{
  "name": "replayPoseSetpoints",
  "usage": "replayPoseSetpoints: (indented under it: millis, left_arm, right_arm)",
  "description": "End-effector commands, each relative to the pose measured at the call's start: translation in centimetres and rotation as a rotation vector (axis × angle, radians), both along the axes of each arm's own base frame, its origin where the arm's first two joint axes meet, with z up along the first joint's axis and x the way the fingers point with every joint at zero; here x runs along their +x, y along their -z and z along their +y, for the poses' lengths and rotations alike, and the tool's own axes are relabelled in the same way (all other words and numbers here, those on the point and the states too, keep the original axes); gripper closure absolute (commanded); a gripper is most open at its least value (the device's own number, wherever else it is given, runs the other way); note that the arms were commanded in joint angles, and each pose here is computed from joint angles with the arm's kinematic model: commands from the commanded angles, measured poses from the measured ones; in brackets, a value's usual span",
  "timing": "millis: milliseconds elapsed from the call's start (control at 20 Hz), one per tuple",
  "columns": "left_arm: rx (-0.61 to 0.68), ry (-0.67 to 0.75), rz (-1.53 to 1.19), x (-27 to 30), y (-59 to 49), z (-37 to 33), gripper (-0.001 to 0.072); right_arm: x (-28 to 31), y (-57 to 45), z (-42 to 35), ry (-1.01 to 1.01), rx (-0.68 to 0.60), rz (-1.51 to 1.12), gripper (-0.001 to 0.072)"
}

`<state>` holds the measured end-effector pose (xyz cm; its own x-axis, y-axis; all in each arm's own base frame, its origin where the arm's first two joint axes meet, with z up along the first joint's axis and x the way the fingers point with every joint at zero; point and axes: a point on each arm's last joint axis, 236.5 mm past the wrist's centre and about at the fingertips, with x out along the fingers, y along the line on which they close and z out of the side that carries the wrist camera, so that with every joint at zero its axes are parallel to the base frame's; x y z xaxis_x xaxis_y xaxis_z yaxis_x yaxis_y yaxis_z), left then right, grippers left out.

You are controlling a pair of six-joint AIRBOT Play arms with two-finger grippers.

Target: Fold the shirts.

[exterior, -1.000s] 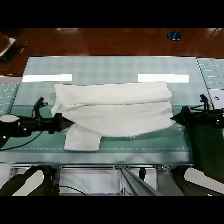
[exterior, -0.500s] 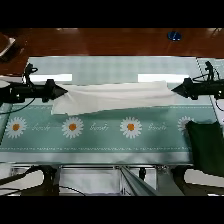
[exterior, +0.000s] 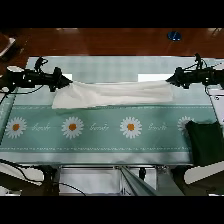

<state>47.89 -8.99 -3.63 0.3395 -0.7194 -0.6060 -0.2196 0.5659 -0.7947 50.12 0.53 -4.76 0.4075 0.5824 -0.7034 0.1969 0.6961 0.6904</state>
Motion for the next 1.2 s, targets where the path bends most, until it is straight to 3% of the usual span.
replayPoseSetpoints:
  millis: [0,100,200,450,600,700,950,1150]
  left_arm:
    - [-0.001,0.037,0.025,-0.1,1.0,-0.2,0.02]
    - [0.046,0.074,0.077,-1.4,0.6,2.2,0.0202]
    - [0.173,0.075,0.141,-3.4,0.0,7.0,0.0202]
    - [0.395,-0.083,-0.042,-6.1,-7.0,14.5,0.0202]
    - [0.485,-0.196,-0.231,-7.9,-9.3,12.5,0.0202]
    - [0.507,-0.191,-0.302,-9.6,-9.0,9.4,0.0202]
    - [0.476,0.002,-0.317,-11.9,-6.6,1.5,0.0201]
    - [0.463,0.077,-0.33,-11.6,-5.3,-2.1,0.0202]
  right_arm:
    - [1.6,1.0,0.2,0.015,0.018,-0.002,0.03]
    - [1.5,-0.5,-1.5,0.02,0.03,-0.012,0.0299]
    - [0.7,-2.6,-4.2,0.023,0.057,-0.009,0.0299]
    - [-3.7,-1.6,-11.8,0.117,-0.022,0.105,0.0299]
    - [-5.3,1.7,-10.3,0.112,-0.019,0.179,0.0299]
    - [-5.3,3.4,-8.2,0.095,-0.022,0.2,0.0299]
    - [-3.5,4.9,-2.7,0.029,0.02,0.195,0.0298]
    - [-4.3,6.1,1.6,-0.071,0.045,0.24,0.0309]
